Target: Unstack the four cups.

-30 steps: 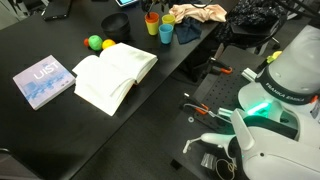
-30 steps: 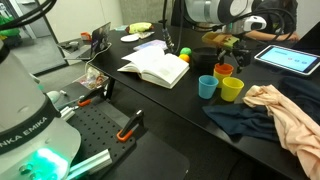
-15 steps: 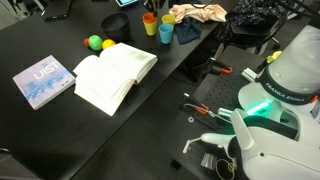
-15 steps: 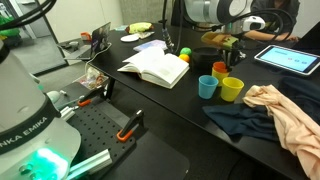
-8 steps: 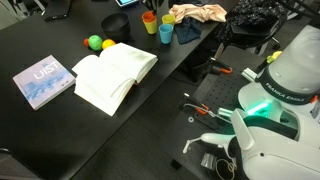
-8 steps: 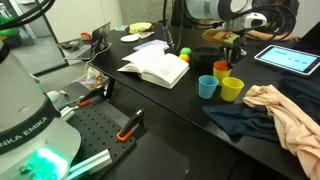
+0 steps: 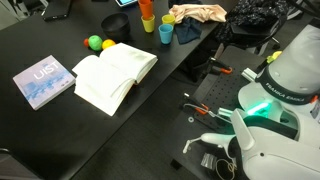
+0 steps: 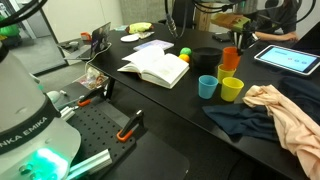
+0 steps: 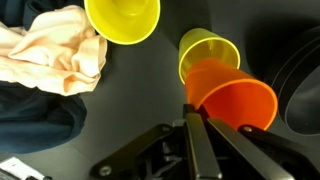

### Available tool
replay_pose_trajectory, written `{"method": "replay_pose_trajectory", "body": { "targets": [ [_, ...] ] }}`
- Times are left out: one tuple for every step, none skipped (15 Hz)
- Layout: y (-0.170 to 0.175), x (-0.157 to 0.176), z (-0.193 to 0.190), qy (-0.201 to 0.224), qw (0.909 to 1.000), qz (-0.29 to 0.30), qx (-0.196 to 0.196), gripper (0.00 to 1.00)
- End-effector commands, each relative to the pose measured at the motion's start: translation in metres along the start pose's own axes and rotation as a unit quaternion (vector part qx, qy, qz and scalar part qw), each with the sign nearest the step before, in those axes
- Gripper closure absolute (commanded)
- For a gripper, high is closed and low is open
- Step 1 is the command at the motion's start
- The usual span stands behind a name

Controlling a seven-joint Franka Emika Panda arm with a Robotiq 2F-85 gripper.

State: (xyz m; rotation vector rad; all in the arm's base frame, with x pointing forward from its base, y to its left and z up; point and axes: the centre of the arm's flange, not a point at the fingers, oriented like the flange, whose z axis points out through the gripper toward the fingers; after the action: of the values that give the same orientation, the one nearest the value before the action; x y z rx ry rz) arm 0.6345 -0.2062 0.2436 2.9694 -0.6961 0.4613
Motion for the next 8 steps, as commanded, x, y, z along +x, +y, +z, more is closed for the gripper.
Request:
{"method": "replay_pose_trajectory", "body": {
  "targets": [
    [0.000, -0.010, 0.004, -0.006, 0.9999, -0.001, 0.014, 0.97],
    [-0.001, -0.010, 0.003, -0.006, 0.9999, -0.003, 0.012, 0.97],
    [-0.003, -0.008, 0.001, -0.005, 0.9999, -0.005, 0.014, 0.97],
    [-0.005, -0.005, -0.005, -0.002, 0.9998, -0.007, 0.016, 0.97],
    [-0.007, -0.003, -0.011, 0.001, 0.9998, -0.009, 0.017, 0.97],
    [-0.009, -0.001, -0.015, 0.002, 0.9998, -0.013, 0.017, 0.97],
    [-0.010, 0.000, -0.020, 0.004, 0.9997, -0.018, 0.015, 0.97],
    [-0.012, 0.002, -0.025, 0.003, 0.9996, -0.022, 0.016, 0.97]
  ]
}}
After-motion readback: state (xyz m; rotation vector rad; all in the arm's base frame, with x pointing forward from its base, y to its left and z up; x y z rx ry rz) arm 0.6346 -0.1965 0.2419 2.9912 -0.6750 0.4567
